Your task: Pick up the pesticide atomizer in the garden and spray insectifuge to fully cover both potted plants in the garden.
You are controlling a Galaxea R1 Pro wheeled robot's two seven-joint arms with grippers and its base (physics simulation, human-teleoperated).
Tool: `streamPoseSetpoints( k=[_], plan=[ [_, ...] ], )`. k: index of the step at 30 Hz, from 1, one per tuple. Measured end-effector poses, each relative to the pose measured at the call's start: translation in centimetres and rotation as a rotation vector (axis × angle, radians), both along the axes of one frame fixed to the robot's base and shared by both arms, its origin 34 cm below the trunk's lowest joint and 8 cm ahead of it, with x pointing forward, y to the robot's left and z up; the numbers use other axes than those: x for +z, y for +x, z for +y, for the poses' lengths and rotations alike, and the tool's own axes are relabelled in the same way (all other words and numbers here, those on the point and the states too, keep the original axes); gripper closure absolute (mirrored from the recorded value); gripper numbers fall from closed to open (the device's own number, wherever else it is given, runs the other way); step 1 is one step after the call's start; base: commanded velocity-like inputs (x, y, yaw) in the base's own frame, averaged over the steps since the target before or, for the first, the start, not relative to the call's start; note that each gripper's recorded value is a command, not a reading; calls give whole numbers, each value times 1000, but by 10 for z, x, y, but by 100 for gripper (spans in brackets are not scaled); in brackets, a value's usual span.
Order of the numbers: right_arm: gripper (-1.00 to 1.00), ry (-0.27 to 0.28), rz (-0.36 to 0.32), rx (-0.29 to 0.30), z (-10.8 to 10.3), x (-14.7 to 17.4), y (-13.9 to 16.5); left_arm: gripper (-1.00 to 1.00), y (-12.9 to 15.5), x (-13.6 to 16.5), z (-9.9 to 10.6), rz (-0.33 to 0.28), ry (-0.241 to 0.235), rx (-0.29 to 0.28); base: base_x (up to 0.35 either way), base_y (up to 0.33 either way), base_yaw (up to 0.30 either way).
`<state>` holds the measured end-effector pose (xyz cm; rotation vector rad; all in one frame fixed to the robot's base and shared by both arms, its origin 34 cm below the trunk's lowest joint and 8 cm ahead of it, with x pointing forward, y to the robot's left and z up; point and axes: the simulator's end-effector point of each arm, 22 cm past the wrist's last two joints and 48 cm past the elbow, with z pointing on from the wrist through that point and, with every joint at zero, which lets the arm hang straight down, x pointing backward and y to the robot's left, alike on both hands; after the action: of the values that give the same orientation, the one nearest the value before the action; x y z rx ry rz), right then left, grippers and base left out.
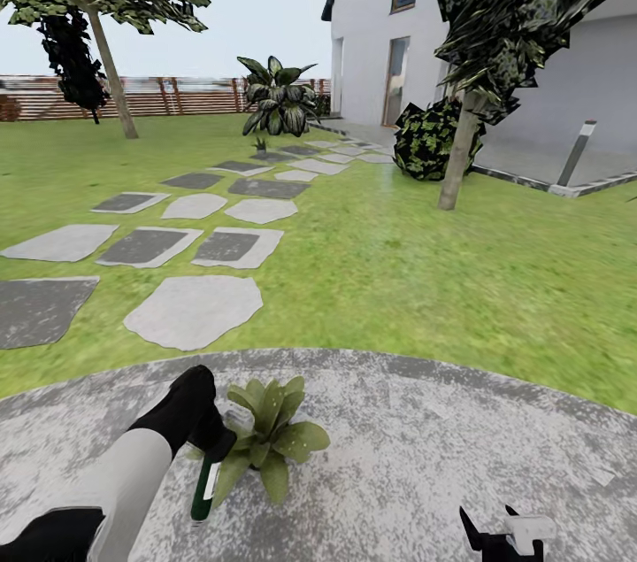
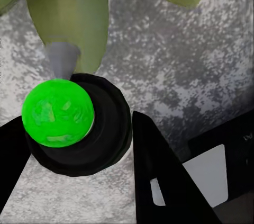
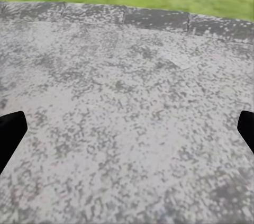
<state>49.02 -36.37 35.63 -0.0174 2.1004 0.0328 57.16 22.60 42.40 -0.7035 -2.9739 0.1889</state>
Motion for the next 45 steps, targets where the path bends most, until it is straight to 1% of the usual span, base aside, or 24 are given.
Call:
streamPoseSetpoints(
  k=[6,8,10,14,16,20,31,45],
  plan=[
    [-100,0,0,0,0,0,0,100,18,16,-14,-28,-16,-8,0,0,0],
    [-100,0,0,0,0,0,0,100,17,15,-17,-25,-20,-11,0,0,0],
    [-100,0,0,1,0,0,0,100,10,10,-18,-10,-21,-12,0,0,0],
    [-100,0,0,1,0,0,0,100,6,7,-16,-3,-17,-15,0,0,0],
    [-100,0,0,1,0,0,0,100,5,5,-6,0,-8,-8,0,0,0],
    [-100,6,6,1,2,-2,-2,100,4,4,2,2,3,-4,0,0,0],
    [-100,8,8,1,3,-3,-3,100,10,9,2,-7,7,0,0,0,0],
    [-100,8,29,1,3,-11,-8,100,2,-5,6,20,18,-4,0,0,0]
  ],
)
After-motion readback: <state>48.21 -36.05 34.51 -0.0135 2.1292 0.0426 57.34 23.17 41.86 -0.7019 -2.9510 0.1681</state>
